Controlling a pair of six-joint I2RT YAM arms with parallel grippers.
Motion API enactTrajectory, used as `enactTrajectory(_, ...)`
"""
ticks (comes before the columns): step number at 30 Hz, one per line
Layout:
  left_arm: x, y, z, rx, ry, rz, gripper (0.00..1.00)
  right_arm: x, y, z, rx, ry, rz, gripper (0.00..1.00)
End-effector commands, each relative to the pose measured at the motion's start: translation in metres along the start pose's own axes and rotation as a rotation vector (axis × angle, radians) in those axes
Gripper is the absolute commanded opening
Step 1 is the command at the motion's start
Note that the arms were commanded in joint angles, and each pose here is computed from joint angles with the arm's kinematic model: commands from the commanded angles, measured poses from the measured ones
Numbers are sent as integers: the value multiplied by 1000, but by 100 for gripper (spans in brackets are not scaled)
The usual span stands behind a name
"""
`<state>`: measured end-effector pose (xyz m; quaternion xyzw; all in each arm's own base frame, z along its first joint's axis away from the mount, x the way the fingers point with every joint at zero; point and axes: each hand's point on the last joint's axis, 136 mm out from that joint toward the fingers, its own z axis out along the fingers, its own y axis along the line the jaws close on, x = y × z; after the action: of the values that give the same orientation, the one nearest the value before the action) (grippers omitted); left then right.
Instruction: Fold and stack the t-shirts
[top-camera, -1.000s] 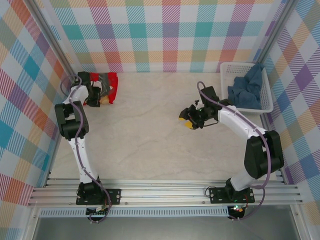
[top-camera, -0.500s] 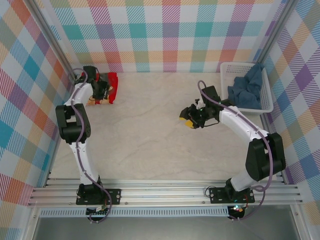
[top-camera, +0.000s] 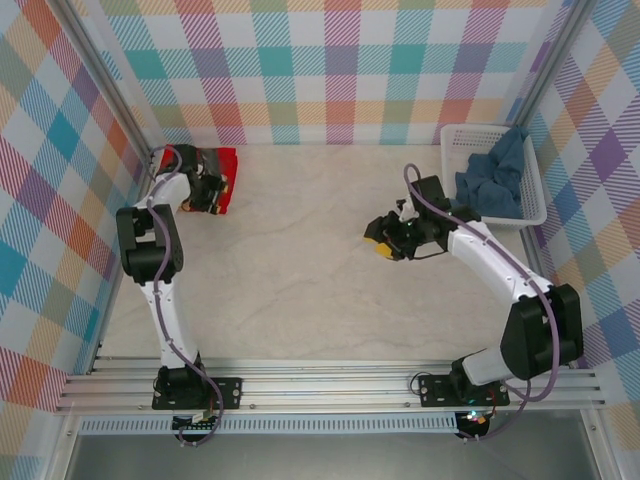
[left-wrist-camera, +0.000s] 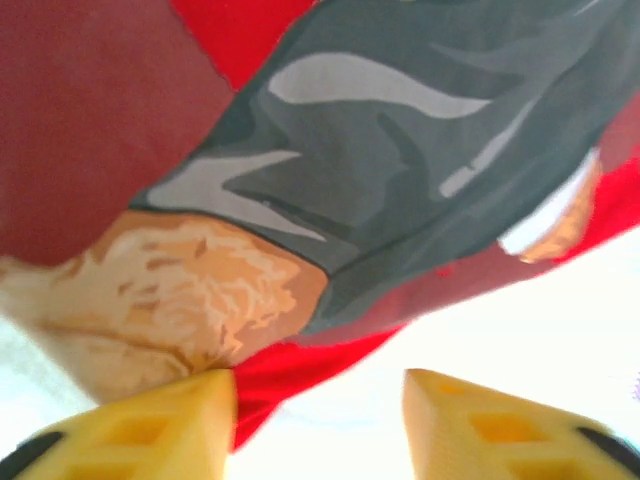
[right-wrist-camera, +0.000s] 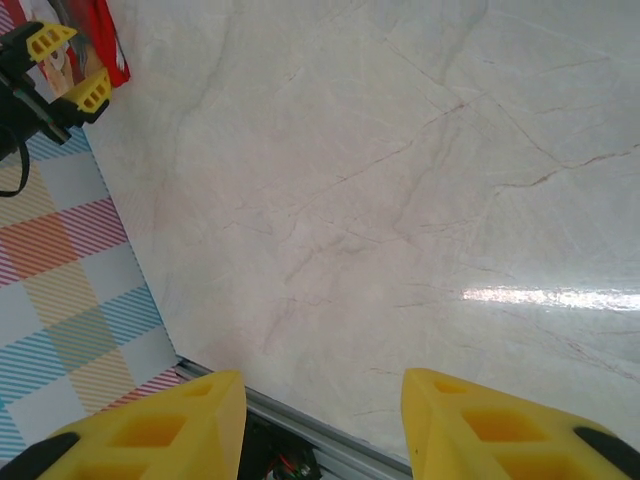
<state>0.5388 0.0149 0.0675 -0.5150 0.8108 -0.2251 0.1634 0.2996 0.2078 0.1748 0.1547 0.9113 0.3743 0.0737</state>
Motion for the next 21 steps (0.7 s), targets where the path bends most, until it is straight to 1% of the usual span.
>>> enactTrajectory(1,0,-38,-86,86,-127,125,61,-7,23,-24,-79,-100,-139,48)
enactTrajectory(3,6,-40,-128,87,-195,187,66,-14,45,-47,-159,-218,-241,52)
enactTrajectory(4,9,-38,-145,86,-220,206,71,-17,53,-58,-192,-274,-277,56)
enactTrajectory(5,13,-35,-166,93,-251,226,91,-19,63,-71,-225,-338,-317,61)
enactTrajectory(6,18,-30,-185,101,-280,249,100,-23,69,-84,-247,-402,-346,66)
enactTrajectory(7,22,-23,-204,106,-315,264,100,-25,77,-96,-275,-465,-386,68)
enactTrajectory(9,30,-5,-238,107,-383,285,100,-28,85,-117,-317,-585,-433,78)
enactTrajectory(10,34,3,-252,108,-411,293,100,-29,87,-126,-329,-633,-451,86)
enactTrajectory(11,38,11,-266,122,-440,313,100,-29,89,-135,-331,-671,-465,97)
enactTrajectory(12,43,21,-279,127,-467,327,100,-29,87,-141,-308,-686,-462,100)
enactTrajectory(14,50,41,-297,108,-508,339,100,-27,80,-150,-221,-661,-439,100)
enactTrajectory(16,55,66,-311,61,-548,340,100,-24,70,-155,-100,-588,-408,100)
enactTrajectory(18,57,93,-320,17,-614,294,100,-19,71,-158,-59,-545,-450,100)
enactTrajectory(20,54,122,-327,-26,-703,221,100,-18,62,-166,-11,-578,-451,100)
enactTrajectory(21,56,127,-326,-1,-734,248,100,-22,48,-172,57,-618,-419,100)
